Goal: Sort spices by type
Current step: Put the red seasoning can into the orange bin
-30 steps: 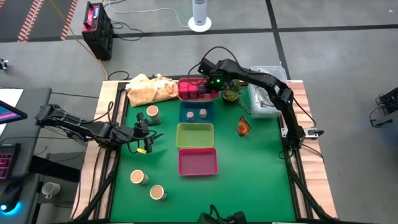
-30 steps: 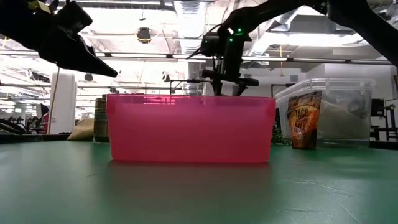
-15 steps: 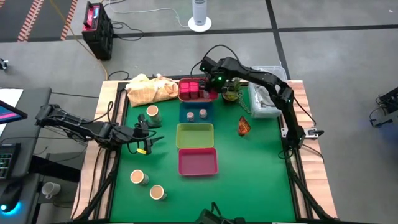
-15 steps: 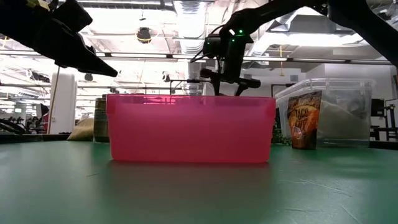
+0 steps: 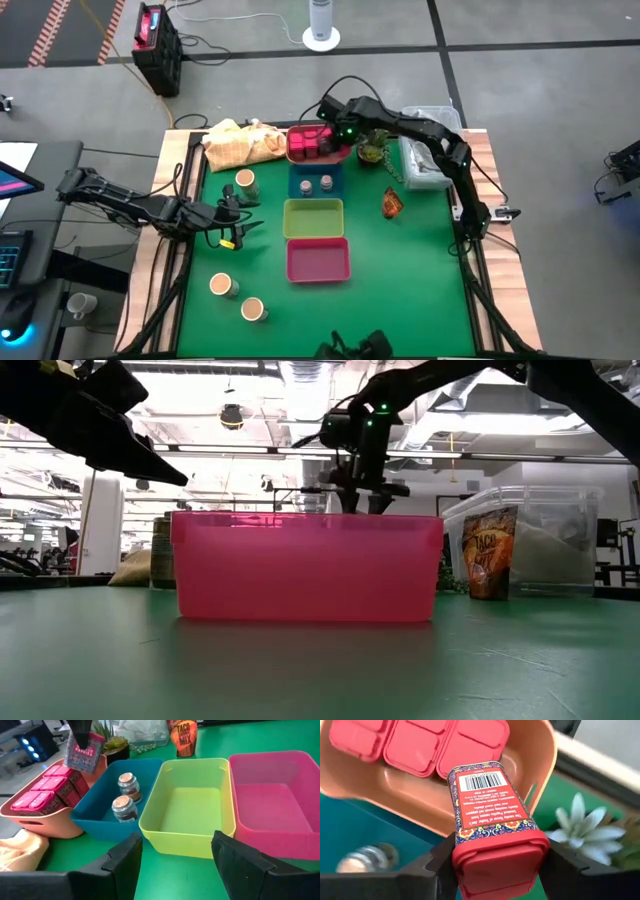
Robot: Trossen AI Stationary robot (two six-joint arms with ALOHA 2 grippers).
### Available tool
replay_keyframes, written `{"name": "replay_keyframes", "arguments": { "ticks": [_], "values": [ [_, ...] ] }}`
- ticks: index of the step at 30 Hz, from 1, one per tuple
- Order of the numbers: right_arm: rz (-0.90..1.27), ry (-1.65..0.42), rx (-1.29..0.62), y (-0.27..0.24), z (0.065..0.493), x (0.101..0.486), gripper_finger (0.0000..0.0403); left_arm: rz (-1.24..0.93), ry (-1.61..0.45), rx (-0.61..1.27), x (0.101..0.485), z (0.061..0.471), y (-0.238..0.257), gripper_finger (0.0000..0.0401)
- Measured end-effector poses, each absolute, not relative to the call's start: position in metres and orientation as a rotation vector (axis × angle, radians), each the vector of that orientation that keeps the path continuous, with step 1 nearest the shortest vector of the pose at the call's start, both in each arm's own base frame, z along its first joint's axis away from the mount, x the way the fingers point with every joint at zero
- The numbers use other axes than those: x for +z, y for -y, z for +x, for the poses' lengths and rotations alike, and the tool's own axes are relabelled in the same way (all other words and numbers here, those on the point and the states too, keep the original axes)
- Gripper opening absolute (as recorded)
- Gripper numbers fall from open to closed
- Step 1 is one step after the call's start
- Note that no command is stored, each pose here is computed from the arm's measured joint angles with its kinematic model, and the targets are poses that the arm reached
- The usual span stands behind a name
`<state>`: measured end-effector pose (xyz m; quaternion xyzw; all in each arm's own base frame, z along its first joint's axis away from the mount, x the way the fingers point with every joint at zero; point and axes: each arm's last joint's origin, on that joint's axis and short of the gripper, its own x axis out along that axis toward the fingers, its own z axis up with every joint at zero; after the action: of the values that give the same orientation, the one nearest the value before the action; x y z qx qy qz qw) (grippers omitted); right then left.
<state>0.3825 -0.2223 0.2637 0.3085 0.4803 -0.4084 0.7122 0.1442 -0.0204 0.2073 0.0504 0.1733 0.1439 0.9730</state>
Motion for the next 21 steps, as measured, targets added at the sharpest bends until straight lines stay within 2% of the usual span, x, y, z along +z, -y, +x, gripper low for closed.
{"name": "replay_keyframes", "arguments": {
  "ticks": [6, 10, 16, 21],
  "values": [
    [0.331, -1.173, -0.780, 0.221, 0.385, 0.265, 0.0238, 0.128, -0.355, 0.286, 0.207, 0.144, 0.020, 0.0226],
    [0.092, -1.229, -0.631, 0.215, 0.391, 0.266, 0.0238, 0.150, -0.357, 0.283, 0.207, 0.144, 0.020, 0.0226],
    [-0.170, -1.268, -0.444, 0.205, 0.400, 0.268, 0.0238, 0.165, -0.359, 0.280, 0.207, 0.144, 0.020, 0.0226],
    [-0.334, -1.310, -0.362, 0.192, 0.406, 0.268, 0.0238, 0.161, -0.359, 0.281, 0.207, 0.144, 0.020, 0.0226]
  ]
}}
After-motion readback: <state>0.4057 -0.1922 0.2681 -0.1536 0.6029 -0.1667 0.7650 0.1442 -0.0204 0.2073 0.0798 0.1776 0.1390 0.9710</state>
